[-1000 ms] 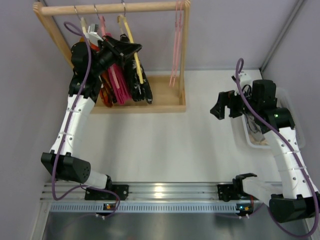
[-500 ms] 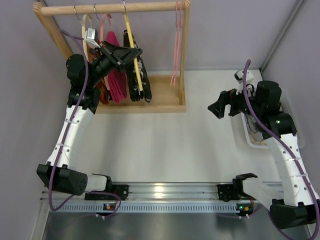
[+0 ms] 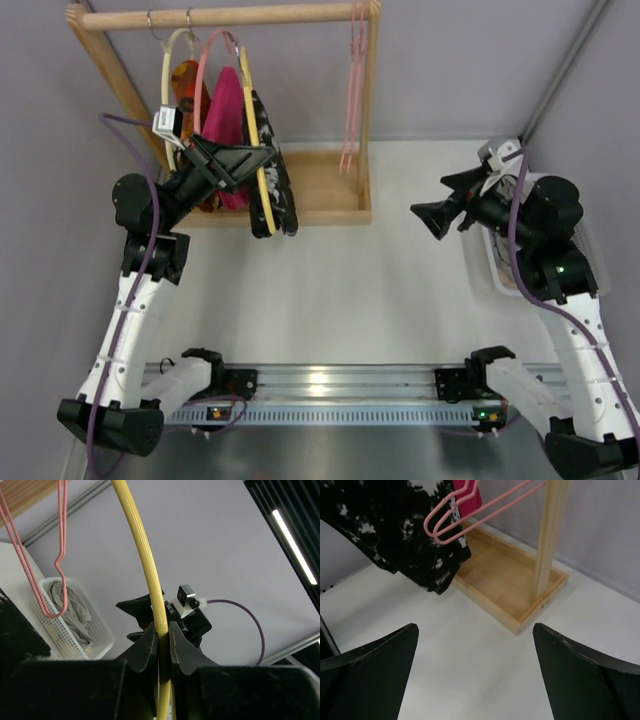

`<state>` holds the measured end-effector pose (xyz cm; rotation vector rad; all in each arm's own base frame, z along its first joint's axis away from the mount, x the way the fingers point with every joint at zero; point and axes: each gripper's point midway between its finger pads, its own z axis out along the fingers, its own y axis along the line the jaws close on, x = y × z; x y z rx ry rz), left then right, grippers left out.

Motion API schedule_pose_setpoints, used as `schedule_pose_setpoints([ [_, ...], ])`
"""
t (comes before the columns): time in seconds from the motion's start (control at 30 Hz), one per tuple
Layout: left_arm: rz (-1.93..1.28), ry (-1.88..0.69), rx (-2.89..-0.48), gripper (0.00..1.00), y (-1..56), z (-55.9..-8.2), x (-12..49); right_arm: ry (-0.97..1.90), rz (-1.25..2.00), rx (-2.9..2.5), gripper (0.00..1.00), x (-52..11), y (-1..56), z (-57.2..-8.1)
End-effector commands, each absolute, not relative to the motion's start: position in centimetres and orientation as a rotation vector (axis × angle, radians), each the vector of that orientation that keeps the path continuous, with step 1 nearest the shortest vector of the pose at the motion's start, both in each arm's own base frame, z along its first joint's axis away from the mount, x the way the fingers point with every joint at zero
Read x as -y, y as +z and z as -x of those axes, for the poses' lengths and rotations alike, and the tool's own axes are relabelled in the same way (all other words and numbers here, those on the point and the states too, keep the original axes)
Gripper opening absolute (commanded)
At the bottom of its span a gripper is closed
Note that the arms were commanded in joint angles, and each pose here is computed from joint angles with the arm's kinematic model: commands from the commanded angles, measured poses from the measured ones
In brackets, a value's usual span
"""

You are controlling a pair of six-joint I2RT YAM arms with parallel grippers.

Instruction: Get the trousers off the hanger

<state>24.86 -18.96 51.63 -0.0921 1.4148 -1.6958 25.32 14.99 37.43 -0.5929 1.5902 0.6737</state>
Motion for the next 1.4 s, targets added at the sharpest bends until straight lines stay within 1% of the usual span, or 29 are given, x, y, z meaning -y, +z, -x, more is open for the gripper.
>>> schedule_pose_setpoints([
  [0.0, -0.104, -1.649, -1.118, 0.0, 56.9, -20.1, 17.8, 0.618, 0.674, -1.366, 0.99, -16.5, 41.5, -25.8],
  [0.07, -0.081, -1.673, -1.122, 0.0, 56.9, -20.1, 17.7, 0.596, 0.714, -1.326, 0.99, -18.0, 41.0, -25.4],
  [0.1, -0.076, -1.679, -1.12, 0.0, 57.0, -19.9, 17.6, 0.586, 0.74, -1.32, 0.99, -18.9, 39.7, -25.5],
  [0.13, -0.079, -1.681, -1.12, 0.0, 56.9, -19.8, 17.7, 0.51, 0.738, -1.253, 0.99, -19.0, 40.5, -25.7],
  [0.17, -0.085, -1.683, -1.121, 0.0, 57.0, -19.6, 17.7, 0.544, 0.785, -1.193, 0.99, -21.2, 40.7, -24.3],
  [0.2, -0.09, -1.686, -1.12, 0.0, 57.1, -19.5, 17.7, 0.539, 0.801, -1.187, 0.99, -22.2, 39.5, -24.2],
  [0.23, -0.097, -1.69, -1.117, 0.0, 57.2, -19.2, 17.7, 0.481, 0.771, -1.146, 0.99, -22.6, 40.1, -24.8],
  [0.27, -0.106, -1.693, -1.121, 0.0, 57.2, -19.1, 17.8, 0.519, 0.805, -1.115, 0.99, -24.7, 39.8, -23.4],
  [0.33, -0.123, -1.695, -1.107, 0.0, 57.9, -18.6, 17.9, 0.468, 0.823, -1.109, 0.99, -26.5, 38.0, -23.8],
  [0.37, -0.128, -1.696, -1.099, 0.0, 58.2, -18.3, 17.8, 0.504, 0.83, -1.042, 0.99, -28.3, 38.7, -22.4],
  [0.4, -0.133, -1.697, -1.083, 0.0, 58.8, -17.9, 17.7, 0.487, 0.86, -1.019, 0.99, -29.3, 37.8, -22.1],
  [0.43, -0.131, -1.698, -1.079, 0.0, 59.0, -18.0, 17.7, 0.478, 0.881, -1.036, 0.99, -30.7, 36.4, -22.4],
  [0.47, -0.131, -1.699, -1.073, 0.0, 59.3, -18.0, 17.6, 0.501, 0.851, -0.992, 0.99, -31.9, 37.2, -21.7],
  [0.57, -0.14, -1.706, -1.052, 0.0, 60.3, -17.4, 17.5, 0.485, 0.834, -1.013, 0.99, -34.6, 35.3, -22.1],
  [0.6, -0.142, -1.709, -1.048, 0.0, 60.5, -17.2, 17.5, 0.474, 0.808, -0.987, 0.99, -35.0, 36.0, -22.3],
  [0.63, -0.153, -1.708, -1.038, 0.0, 61.0, -16.8, 17.4, 0.444, 0.8, -1.015, 0.99, -35.6, 34.9, -23.1],
  [0.7, -0.159, -1.713, -1.03, 0.0, 61.3, -16.5, 17.4, 0.435, 0.765, -1.027, 0.99, -36.4, 35.5, -23.6],
  [0.77, -0.17, -1.714, -1.011, 0.0, 62.0, -15.8, 17.3, 0.403, 0.738, -1.072, 0.99, -37.0, 34.8, -24.8],
  [0.9, -0.175, -1.727, -0.989, 0.0, 62.6, -15.1, 17.1, 0.44, 0.73, -1.035, 0.99, -38.4, 36.5, -24.8],
  [1.23, -0.178, -1.756, -0.931, 0.0, 64.6, -13.7, 16.6, 0.409, 0.708, -1.048, 0.99, -40.6, 36.5, -26.2],
  [1.37, -0.186, -1.76, -0.913, 0.0, 65.3, -13.1, 16.4, 0.402, 0.682, -1.032, 0.99, -41.0, 37.6, -26.7],
])
